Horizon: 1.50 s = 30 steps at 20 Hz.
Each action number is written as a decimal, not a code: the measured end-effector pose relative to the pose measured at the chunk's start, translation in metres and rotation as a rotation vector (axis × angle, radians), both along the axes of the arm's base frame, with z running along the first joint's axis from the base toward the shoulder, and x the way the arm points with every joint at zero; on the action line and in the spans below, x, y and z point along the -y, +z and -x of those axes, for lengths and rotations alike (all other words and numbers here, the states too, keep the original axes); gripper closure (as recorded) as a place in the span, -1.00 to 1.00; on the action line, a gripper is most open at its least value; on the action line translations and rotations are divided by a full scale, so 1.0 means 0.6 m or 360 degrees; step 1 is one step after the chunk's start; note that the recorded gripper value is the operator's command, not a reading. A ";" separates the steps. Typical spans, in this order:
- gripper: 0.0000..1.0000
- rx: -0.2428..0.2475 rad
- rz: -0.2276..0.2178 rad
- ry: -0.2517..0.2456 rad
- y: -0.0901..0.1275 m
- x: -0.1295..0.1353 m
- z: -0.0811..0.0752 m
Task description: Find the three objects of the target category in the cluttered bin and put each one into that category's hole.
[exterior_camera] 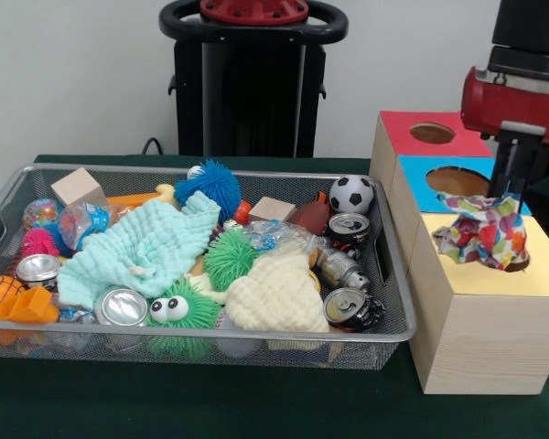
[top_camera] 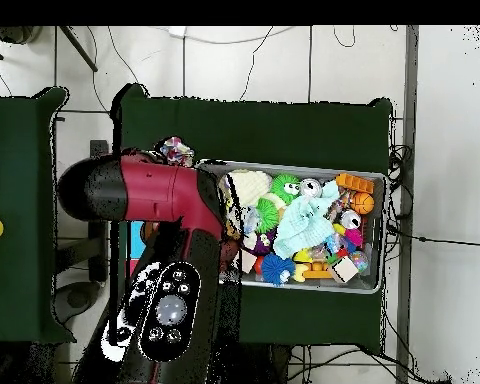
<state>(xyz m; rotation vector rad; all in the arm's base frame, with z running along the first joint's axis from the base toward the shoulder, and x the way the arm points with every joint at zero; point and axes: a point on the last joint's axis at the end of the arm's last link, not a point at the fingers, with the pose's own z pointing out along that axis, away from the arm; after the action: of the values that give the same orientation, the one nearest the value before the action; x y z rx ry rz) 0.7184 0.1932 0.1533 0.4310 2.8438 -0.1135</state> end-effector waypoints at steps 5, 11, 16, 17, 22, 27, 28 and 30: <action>1.00 0.0008 0.0012 -0.0006 -0.015 0.007 0.012; 1.00 0.0000 0.0024 -0.0013 -0.033 0.015 0.030; 1.00 -0.0012 0.0032 -0.0017 -0.044 0.020 0.043; 1.00 -0.0014 0.0034 -0.0017 -0.045 0.020 0.045; 1.00 -0.0033 0.0037 -0.0007 -0.053 0.012 0.057; 1.00 -0.0033 0.0037 0.0024 -0.054 -0.010 0.064; 1.00 -0.0033 0.0037 0.0027 -0.054 -0.012 0.065; 1.00 -0.0032 0.0037 0.0053 -0.053 -0.031 0.070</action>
<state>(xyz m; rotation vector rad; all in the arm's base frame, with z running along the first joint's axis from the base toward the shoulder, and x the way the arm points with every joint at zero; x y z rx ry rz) 0.6763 0.2117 0.1212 0.3794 2.8652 -0.1451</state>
